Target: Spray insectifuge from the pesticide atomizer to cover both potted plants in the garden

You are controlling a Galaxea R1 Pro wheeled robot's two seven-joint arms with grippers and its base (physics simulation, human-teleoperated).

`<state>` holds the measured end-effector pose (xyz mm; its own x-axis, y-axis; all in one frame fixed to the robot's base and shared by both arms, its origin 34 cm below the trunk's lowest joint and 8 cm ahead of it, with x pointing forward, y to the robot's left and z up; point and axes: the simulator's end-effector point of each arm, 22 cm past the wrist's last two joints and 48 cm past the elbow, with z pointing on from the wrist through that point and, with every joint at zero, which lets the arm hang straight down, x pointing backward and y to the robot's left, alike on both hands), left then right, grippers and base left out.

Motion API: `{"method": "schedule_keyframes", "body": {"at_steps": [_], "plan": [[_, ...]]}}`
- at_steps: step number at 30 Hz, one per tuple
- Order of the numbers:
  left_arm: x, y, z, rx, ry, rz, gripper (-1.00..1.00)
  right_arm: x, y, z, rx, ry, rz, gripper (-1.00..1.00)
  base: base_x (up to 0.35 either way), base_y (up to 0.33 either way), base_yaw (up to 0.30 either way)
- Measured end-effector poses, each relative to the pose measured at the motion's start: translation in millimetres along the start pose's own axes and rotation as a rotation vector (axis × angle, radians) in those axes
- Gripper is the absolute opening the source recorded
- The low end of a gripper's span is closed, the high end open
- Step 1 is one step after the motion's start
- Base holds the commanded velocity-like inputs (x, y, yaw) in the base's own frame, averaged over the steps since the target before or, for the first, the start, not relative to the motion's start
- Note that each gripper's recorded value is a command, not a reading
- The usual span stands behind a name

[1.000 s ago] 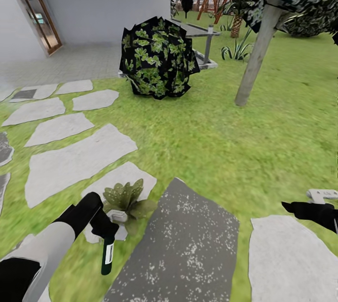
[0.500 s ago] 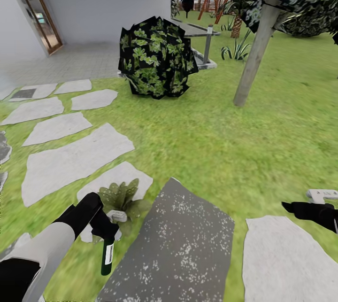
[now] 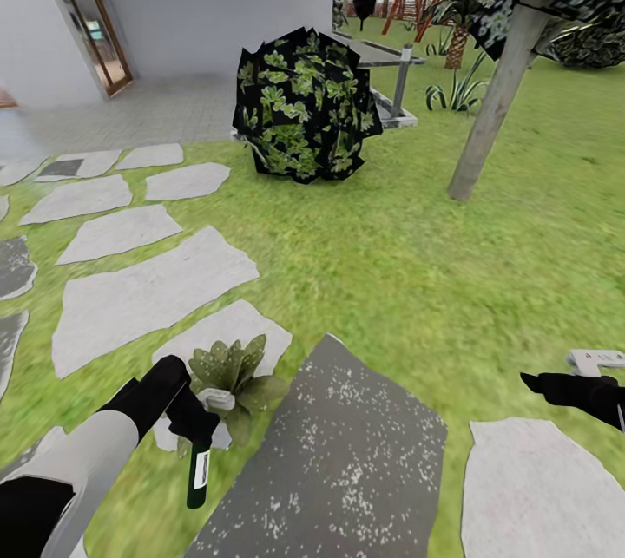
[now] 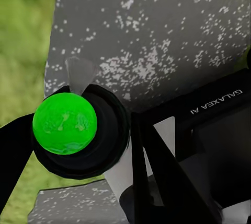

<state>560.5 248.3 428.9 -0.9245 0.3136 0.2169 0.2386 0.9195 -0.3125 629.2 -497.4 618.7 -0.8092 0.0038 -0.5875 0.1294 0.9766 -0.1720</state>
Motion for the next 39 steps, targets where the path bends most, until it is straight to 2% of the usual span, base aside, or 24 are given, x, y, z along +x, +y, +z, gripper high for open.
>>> {"method": "schedule_keyframes", "body": {"at_steps": [13, 25, 39], "plan": [[0.9, 0.0, 2.7, 0.002, 0.005, 0.0, -1.0, 1.7, 0.5, 1.7, 0.0, 0.005, -0.001, 1.0, 0.002, -0.099, 0.045], [1.2, 0.1, 3.1, 0.003, 0.006, -0.002, -1.0, 2.2, 2.9, 2.4, -0.004, 0.007, -0.006, 1.0, 0.0, -0.011, 0.008], [3.0, 1.1, 7.9, 0.005, 0.015, -0.004, -1.0, 5.7, 9.0, 7.0, -0.012, 0.019, -0.021, 1.0, 0.0, -0.015, 0.087]]}}
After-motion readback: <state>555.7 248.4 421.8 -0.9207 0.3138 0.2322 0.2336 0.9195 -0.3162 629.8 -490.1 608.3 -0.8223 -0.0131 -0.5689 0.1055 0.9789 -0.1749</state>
